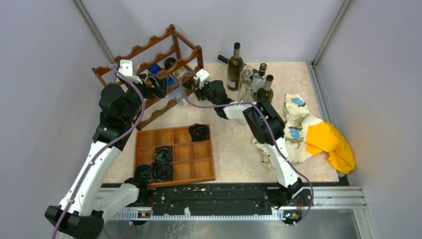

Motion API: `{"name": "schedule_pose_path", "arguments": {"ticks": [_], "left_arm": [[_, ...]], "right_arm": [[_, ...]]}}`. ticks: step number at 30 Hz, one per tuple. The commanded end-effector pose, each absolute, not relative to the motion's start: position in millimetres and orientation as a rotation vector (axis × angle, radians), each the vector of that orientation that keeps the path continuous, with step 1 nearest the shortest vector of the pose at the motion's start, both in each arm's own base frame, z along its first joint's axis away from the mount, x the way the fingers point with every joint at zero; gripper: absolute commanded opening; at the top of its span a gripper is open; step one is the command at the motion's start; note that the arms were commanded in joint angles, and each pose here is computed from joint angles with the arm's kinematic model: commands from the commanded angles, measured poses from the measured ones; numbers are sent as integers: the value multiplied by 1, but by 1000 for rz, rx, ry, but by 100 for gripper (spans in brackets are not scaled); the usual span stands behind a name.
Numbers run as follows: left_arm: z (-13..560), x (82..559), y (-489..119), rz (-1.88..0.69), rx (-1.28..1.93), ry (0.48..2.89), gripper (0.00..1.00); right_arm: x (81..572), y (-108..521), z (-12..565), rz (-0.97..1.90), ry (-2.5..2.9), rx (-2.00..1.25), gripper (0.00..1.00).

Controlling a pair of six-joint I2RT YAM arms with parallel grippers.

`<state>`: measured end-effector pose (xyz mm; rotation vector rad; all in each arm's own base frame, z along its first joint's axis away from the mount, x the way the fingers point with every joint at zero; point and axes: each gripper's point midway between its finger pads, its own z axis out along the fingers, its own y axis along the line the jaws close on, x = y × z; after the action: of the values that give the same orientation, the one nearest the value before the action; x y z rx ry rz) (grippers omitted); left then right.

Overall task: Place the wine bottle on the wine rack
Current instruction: Place the wine bottle in the wine rack.

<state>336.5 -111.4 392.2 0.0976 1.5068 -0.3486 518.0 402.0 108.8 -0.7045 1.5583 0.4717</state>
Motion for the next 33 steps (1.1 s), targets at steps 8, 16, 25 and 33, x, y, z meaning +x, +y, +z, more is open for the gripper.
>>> {"name": "schedule_pose_path", "arguments": {"ticks": [8,16,25,33], "left_arm": [[398,328,-111,-386,86,1477,98],[399,324,-111,-400,78,1478,98],[401,322,-111,-411,72,1474,98],[403,320,-112,-420,70,1472,98]], "right_arm": [[513,397,130,436,1536,-698,40],[520,402,125,431,1545,-714,38],[517,404,119,435,1579,-747,37],[523,412,116,443,1605,-770,28]]}}
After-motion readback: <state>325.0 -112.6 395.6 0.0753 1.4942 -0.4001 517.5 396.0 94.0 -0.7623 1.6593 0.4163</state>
